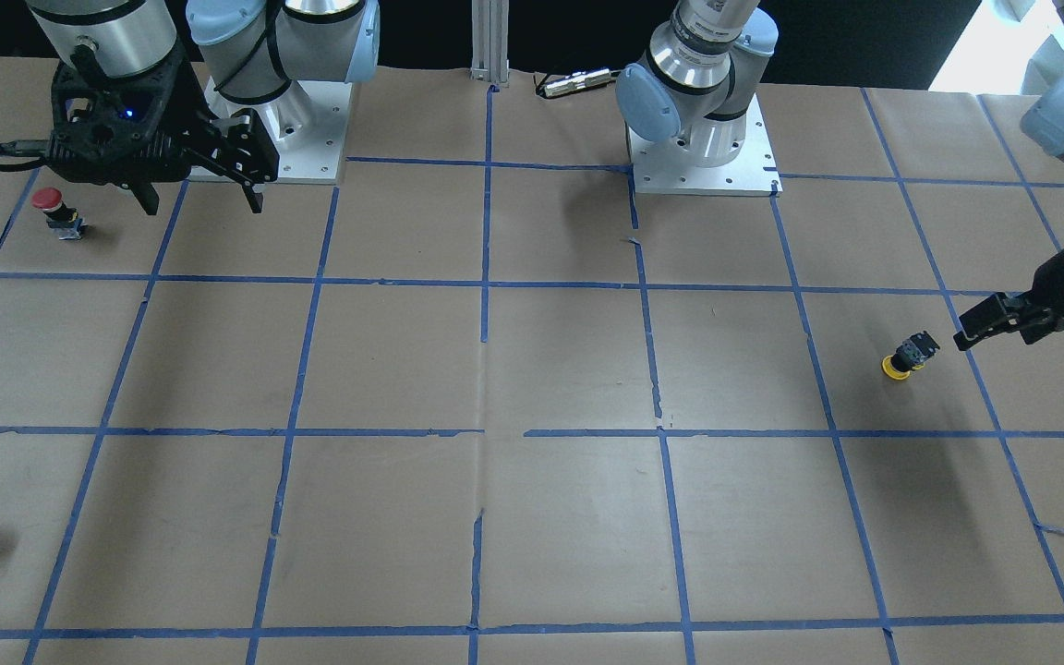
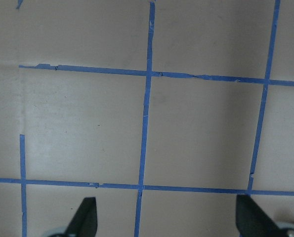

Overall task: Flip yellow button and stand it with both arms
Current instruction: 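Close the left gripper on the yellow button's base, then lift the yellow button with the left gripper and carry it toward the center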

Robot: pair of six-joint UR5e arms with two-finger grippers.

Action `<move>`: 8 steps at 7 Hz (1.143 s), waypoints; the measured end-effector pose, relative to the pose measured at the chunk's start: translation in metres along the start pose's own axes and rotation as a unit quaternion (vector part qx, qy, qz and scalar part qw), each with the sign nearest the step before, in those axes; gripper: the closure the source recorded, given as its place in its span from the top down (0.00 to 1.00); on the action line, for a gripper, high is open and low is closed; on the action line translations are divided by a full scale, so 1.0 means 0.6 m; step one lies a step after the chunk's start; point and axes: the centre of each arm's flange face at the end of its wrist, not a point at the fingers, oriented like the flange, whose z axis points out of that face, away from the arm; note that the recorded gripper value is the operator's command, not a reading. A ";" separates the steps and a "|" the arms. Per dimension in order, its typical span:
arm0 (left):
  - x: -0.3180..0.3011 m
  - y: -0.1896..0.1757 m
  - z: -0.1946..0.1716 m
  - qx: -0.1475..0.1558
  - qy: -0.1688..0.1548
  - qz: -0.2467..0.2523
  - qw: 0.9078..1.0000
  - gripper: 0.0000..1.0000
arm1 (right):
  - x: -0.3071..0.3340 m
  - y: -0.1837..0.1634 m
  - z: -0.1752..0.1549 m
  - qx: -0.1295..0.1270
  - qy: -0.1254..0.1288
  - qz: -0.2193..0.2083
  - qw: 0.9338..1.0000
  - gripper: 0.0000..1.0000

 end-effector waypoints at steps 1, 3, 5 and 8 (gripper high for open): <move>-0.017 0.016 0.034 -0.014 0.011 -0.019 1.000 0.95 | 0.000 0.000 0.000 0.000 0.000 0.000 1.000 1.00; -0.002 0.038 0.093 -0.017 0.013 -0.048 0.999 0.95 | 0.000 0.000 0.002 -0.002 0.001 -0.001 1.000 1.00; 0.012 0.045 0.122 -0.001 0.012 -0.053 0.999 0.95 | 0.000 -0.001 0.003 -0.003 0.001 0.000 1.000 1.00; 0.021 0.046 0.130 0.005 0.024 -0.051 0.998 0.85 | 0.000 0.000 0.002 -0.002 -0.001 0.003 1.000 1.00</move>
